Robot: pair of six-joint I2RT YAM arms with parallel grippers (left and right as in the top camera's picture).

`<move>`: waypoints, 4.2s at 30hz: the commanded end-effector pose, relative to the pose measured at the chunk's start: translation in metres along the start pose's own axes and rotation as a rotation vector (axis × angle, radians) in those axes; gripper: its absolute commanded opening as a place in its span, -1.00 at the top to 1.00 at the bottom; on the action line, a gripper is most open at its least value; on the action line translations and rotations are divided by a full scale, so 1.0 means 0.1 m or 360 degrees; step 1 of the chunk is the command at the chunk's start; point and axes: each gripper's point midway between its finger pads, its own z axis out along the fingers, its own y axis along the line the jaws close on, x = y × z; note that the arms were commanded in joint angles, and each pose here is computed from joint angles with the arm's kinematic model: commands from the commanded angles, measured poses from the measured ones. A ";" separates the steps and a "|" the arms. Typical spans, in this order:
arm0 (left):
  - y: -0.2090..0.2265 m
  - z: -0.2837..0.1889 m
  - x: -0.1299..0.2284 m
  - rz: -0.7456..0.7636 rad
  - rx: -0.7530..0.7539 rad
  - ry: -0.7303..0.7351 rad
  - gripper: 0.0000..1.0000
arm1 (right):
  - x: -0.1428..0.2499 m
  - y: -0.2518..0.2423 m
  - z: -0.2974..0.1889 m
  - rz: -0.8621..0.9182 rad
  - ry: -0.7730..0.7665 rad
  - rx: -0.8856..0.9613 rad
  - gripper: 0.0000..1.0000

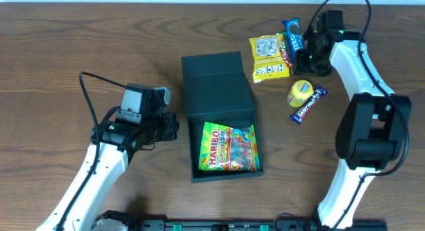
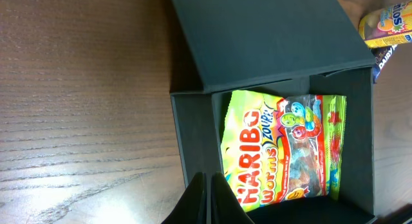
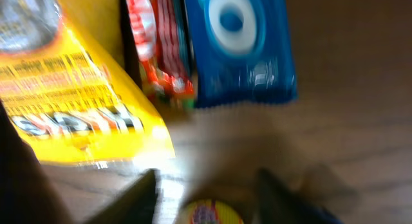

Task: Pack container
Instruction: 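Grasp the blue Oreo pack with the right gripper and lift it, then carry the Oreo pack left and lower it into the box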

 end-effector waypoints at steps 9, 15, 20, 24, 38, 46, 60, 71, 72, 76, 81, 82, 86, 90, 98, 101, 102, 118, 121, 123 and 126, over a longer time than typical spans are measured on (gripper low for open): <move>-0.04 -0.05 -0.07 0.0035 0.0017 -0.0026 0.89 | -0.85 0.02 -0.21 -0.0062 -0.0512 0.0024 -0.34; -0.04 -0.05 -0.07 0.0034 0.0017 -0.0026 0.88 | -0.80 -0.02 0.09 -0.0054 -0.0459 0.0028 -0.33; -0.04 -0.05 -0.07 0.0034 0.0017 -0.0026 0.89 | -0.79 -0.13 0.20 0.0029 -0.0449 0.0103 -0.35; -0.04 -0.05 -0.07 0.0034 0.0017 -0.0026 0.89 | -0.74 -0.14 0.35 0.0034 -0.0408 0.0104 -0.33; -0.04 -0.05 -0.07 0.0035 0.0017 -0.0026 0.89 | -0.61 -0.10 0.59 0.0033 -0.0325 0.0098 -0.19; -0.04 -0.05 -0.07 0.0035 0.0018 -0.0027 0.89 | -0.49 -0.14 0.69 0.0040 -0.0249 0.0123 -0.21; -0.04 -0.05 -0.06 0.0033 0.0016 -0.0021 0.89 | -0.39 -0.15 0.70 0.0049 -0.0184 0.0128 0.12; -0.03 -0.05 -0.06 0.0047 0.0014 -0.0021 0.88 | -0.97 -0.05 -0.36 0.0036 -0.0462 0.0125 0.23; -0.03 -0.05 -0.06 0.0047 0.0014 -0.0021 0.89 | -1.02 -0.03 -0.49 0.0034 -0.0494 0.0122 0.23; -0.03 -0.05 -0.06 0.0070 0.0015 -0.0021 0.89 | -1.19 0.06 -1.13 0.0023 -0.0637 0.0107 0.25; -0.04 -0.05 -0.06 0.0069 0.0017 -0.0020 0.89 | -1.16 0.19 -1.86 0.0002 -0.0749 0.0087 0.30; -0.05 -0.05 -0.05 0.0070 0.0033 -0.0015 0.88 | -1.10 0.26 -2.08 -0.0016 -0.0783 0.0076 0.31; -0.06 -0.05 -0.05 0.0070 0.0034 -0.0015 0.89 | -0.87 0.53 -2.60 -0.0124 -0.0859 0.0037 0.28; -0.07 -0.07 -0.04 0.0070 0.0040 -0.0014 0.89 | -0.57 0.83 -3.08 -0.0197 -0.0926 -0.0035 0.26; -0.11 -0.28 -0.02 0.0138 0.0038 -0.0083 0.89 | 0.21 1.11 -3.95 -0.0183 -0.1073 -0.0215 0.35; -0.14 -0.44 -0.07 0.0162 0.0056 -0.0175 0.89 | 0.54 1.10 -3.88 -0.0144 -0.0957 -0.0235 0.38; -0.14 -0.49 -0.08 0.0164 0.0060 -0.0207 0.89 | 0.64 1.09 -3.80 -0.0131 -0.0882 -0.0235 0.39; -0.12 -1.00 0.03 0.0191 0.0030 -0.0421 0.89 | 1.96 1.99 -1.96 0.0074 0.0123 -0.0336 0.70; -0.11 -1.01 0.06 0.0185 0.0027 -0.0409 0.89 | 2.23 2.20 -1.72 0.0039 0.0169 -0.0332 0.69; -0.11 -1.01 0.06 0.0185 0.0026 -0.0408 0.89 | 2.36 2.25 -1.60 0.0070 0.0184 -0.0289 0.69; -0.11 -1.01 0.06 0.0185 0.0027 -0.0409 0.89 | 2.56 2.38 -1.43 0.0102 0.0228 -0.0278 0.70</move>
